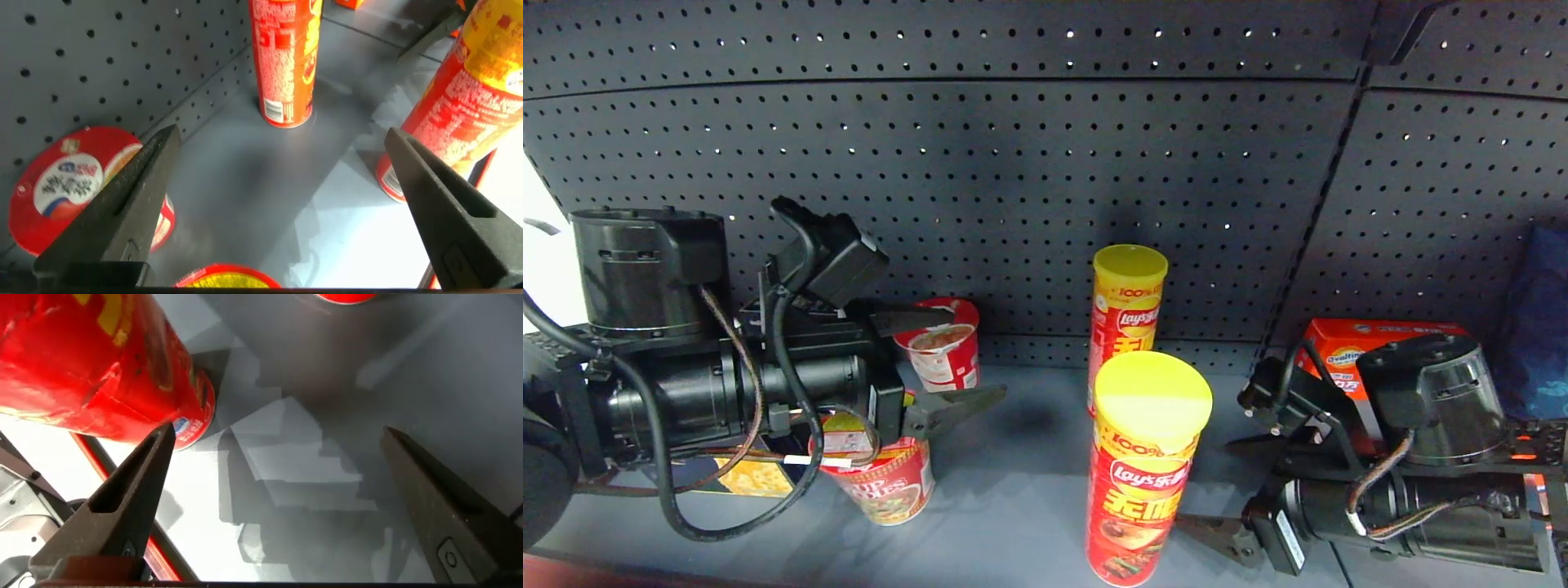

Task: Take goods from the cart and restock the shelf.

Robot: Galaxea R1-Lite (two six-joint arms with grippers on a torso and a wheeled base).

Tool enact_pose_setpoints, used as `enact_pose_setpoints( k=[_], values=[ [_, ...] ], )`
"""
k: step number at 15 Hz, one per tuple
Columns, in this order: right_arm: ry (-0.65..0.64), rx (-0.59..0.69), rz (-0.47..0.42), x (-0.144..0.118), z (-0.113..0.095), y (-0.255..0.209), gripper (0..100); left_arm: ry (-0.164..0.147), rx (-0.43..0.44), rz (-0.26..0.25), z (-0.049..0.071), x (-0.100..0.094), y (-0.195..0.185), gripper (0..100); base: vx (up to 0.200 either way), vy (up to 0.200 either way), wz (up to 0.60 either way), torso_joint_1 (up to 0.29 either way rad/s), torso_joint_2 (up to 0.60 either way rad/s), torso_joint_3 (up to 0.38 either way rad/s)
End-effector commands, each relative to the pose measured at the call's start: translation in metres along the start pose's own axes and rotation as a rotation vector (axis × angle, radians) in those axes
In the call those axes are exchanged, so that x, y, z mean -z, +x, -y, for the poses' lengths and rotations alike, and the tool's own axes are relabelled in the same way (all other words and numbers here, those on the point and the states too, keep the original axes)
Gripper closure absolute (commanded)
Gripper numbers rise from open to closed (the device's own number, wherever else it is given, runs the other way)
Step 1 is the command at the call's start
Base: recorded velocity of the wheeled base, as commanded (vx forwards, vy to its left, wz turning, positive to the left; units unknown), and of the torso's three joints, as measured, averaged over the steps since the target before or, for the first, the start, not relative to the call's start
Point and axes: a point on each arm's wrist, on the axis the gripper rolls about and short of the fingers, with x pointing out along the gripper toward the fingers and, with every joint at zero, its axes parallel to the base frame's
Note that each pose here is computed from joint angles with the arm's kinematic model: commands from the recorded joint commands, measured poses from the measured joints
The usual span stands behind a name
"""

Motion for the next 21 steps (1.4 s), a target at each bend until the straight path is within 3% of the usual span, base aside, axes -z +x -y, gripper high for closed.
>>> enact_pose_setpoints(
  k=[1,4,6,9,21],
  values=[
    [-0.002,0.011,0.048,-0.005,-0.001,-0.013,0,0.003,-0.002,0.005,0.003,0.000,-0.005,0,0.000,0.000,0.00,0.000,0.00,0.000],
    [-0.010,0.035,0.219,-0.012,-0.002,-0.052,0,0.020,-0.011,0.036,0.015,-0.003,-0.027,0,0.000,0.000,0.00,0.000,0.00,0.000],
    [-0.011,0.043,0.283,-0.011,-0.004,-0.074,0,0.023,-0.014,0.045,0.022,-0.002,-0.039,0,0.000,0.000,0.00,0.000,0.00,0.000],
    [0.019,0.136,0.278,-0.006,-0.002,-0.078,0,0.019,-0.016,0.040,0.024,0.001,-0.042,0,0.000,0.000,0.00,0.000,0.00,0.000],
    [0.012,0.131,0.283,-0.002,-0.002,-0.078,0,0.000,-0.012,0.043,0.024,0.001,-0.041,0,0.000,0.000,-0.05,0.001,0.00,-0.001]
  ],
)
